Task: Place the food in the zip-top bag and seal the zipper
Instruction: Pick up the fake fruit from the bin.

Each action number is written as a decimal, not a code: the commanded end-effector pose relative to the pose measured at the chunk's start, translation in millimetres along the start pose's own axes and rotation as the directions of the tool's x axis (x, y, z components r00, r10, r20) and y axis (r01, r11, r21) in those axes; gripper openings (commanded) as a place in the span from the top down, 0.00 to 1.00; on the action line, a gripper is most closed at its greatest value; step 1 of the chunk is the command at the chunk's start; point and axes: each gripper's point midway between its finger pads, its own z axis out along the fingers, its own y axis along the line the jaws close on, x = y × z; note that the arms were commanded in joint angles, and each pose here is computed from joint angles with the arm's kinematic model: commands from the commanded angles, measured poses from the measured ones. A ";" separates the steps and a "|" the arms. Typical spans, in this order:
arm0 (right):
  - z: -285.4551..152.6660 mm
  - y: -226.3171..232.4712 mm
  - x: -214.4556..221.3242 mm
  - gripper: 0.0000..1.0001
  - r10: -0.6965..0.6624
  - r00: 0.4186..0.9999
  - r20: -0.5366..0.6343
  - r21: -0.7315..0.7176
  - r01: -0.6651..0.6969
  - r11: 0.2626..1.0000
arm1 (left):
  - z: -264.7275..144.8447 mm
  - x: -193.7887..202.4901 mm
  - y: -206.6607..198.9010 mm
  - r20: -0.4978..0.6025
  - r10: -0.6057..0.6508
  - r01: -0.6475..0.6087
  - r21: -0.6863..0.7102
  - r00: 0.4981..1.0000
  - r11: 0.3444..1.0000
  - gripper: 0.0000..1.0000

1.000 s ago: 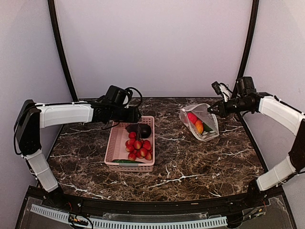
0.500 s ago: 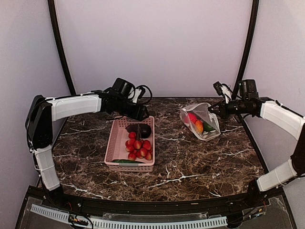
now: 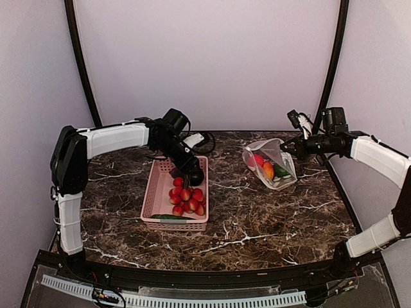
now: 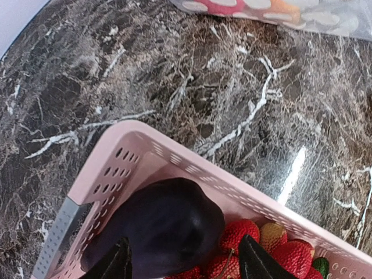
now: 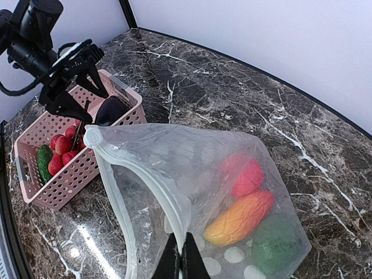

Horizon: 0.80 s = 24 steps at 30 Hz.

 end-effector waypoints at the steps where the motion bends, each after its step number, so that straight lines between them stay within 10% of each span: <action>1: -3.8 2.0 -4.3 1.00 -0.025 0.999 0.027 -0.005 0.025 1.000 | -0.3 1.3 -6.3 -0.032 0.100 -0.099 0.023 0.994 0.995 0.38; 13: -4.5 1.4 -2.7 1.00 -0.030 0.999 0.024 0.004 0.030 1.000 | 23.0 13.8 4.2 -0.228 0.198 -0.233 -0.140 0.953 0.962 0.33; 24: -0.7 1.9 1.0 1.00 -0.023 1.000 0.014 -0.014 0.023 1.000 | -38.7 -21.8 -11.6 0.100 -0.135 0.150 -0.170 0.986 0.974 0.33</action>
